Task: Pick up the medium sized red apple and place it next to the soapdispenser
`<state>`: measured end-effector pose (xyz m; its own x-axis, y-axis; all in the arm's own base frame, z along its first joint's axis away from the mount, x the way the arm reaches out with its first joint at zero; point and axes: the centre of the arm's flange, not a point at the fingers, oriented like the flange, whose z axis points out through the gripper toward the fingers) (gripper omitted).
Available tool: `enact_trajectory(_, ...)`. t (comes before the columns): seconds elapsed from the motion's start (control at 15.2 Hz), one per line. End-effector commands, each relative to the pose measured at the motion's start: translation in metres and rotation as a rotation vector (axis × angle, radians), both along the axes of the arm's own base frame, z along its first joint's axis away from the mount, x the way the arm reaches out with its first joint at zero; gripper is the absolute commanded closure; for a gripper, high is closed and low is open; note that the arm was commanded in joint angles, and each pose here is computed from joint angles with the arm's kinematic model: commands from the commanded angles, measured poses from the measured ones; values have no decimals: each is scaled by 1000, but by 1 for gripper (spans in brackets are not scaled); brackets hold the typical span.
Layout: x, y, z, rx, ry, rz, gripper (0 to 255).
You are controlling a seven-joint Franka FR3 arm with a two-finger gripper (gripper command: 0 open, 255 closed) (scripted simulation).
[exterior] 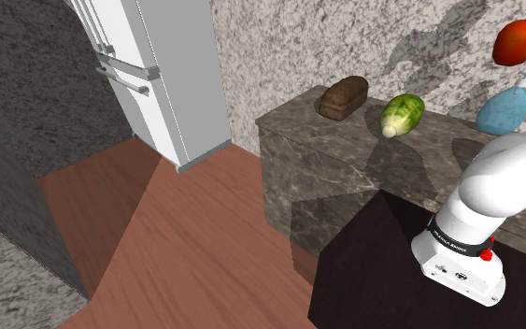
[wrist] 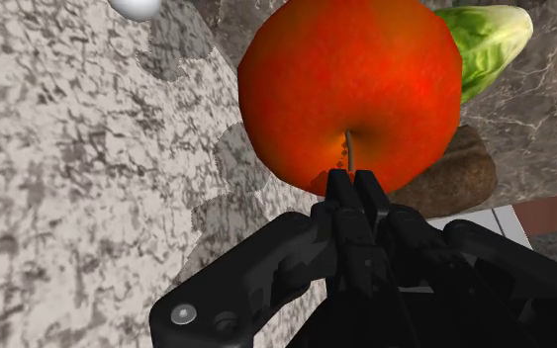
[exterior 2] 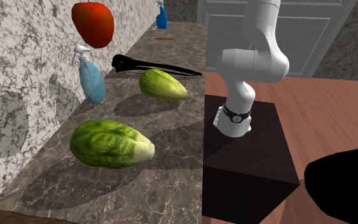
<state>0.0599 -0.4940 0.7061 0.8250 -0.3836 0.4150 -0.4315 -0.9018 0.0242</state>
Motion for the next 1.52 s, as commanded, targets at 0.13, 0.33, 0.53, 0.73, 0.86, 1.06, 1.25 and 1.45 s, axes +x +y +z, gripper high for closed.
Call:
enact_trajectory(0.13,0,0,-21,-1,0,0,255)
enact_trajectory(0.33,0,0,-37,-1,0,0,255)
enact_trajectory(0.53,0,0,-53,-1,0,0,255)
enact_trajectory(0.73,0,0,-68,-1,0,0,255)
enact_trajectory(0.86,0,0,-79,-1,0,0,255)
enact_trajectory(1.06,0,0,-95,-1,0,0,255)
enact_trajectory(1.25,0,0,-111,-1,0,0,255)
enact_trajectory(1.45,0,0,-127,-1,0,0,255)
